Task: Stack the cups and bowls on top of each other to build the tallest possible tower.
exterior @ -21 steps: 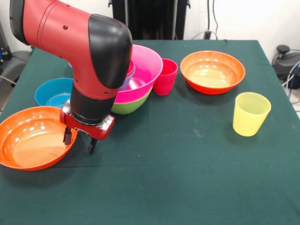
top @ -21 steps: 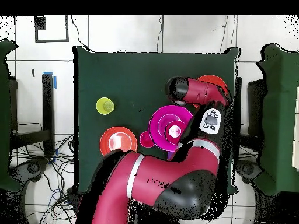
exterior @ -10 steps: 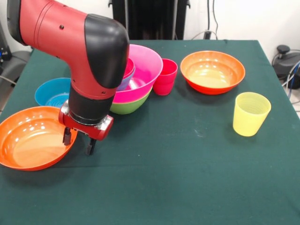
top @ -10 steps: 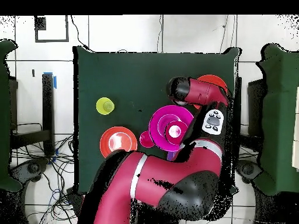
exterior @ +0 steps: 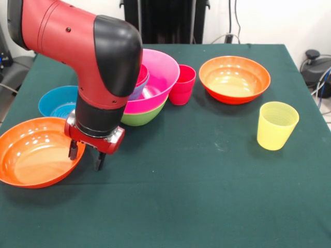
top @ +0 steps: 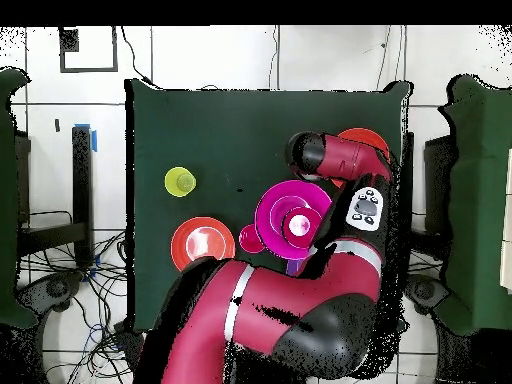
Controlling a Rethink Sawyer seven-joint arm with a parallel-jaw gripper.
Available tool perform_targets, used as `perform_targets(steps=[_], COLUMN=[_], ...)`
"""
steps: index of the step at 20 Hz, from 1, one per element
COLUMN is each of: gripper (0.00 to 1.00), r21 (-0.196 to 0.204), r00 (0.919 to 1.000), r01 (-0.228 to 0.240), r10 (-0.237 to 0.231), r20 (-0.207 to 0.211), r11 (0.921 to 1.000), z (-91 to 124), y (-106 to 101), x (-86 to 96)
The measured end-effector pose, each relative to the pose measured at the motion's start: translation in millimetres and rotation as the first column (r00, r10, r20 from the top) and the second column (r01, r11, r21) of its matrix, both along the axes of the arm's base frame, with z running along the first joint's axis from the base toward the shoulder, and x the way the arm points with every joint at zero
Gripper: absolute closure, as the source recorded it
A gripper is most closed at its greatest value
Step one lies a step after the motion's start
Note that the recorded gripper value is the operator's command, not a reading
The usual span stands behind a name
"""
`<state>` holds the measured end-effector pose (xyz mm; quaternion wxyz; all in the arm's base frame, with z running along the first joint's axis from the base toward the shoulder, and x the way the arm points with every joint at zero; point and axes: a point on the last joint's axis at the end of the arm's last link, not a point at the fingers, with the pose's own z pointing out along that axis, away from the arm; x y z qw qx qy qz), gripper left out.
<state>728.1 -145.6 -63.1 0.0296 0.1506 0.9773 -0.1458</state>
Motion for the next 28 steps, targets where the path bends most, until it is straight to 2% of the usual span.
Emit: perform_targets(steps=[10,17,18,22,24,28], gripper=[0.0,0.0,1.0,1.0,1.0,1.0], r21=[-0.016,-0.009,-0.005,-0.008,-0.024,-0.034], r00=[0.9998,0.9999,1.0,1.0,0.9997,0.999], r01=[-0.012,-0.007,-0.002,-0.002,-0.012,-0.015], r10=[0.012,0.007,0.002,0.002,0.013,0.017], r20=[-0.013,-0.01,-0.009,-0.003,0.022,0.041], r11=[0.9998,0.9999,1.0,1.0,0.9996,0.9993], z=[-0.2,-0.3,-1.0,1.5,13.4,21.8], y=[-11.4,-13.8,-16.0,-18.8,-23.8,-29.0], x=[-7.2,-7.3,-7.9,-7.0,-0.7,3.3])
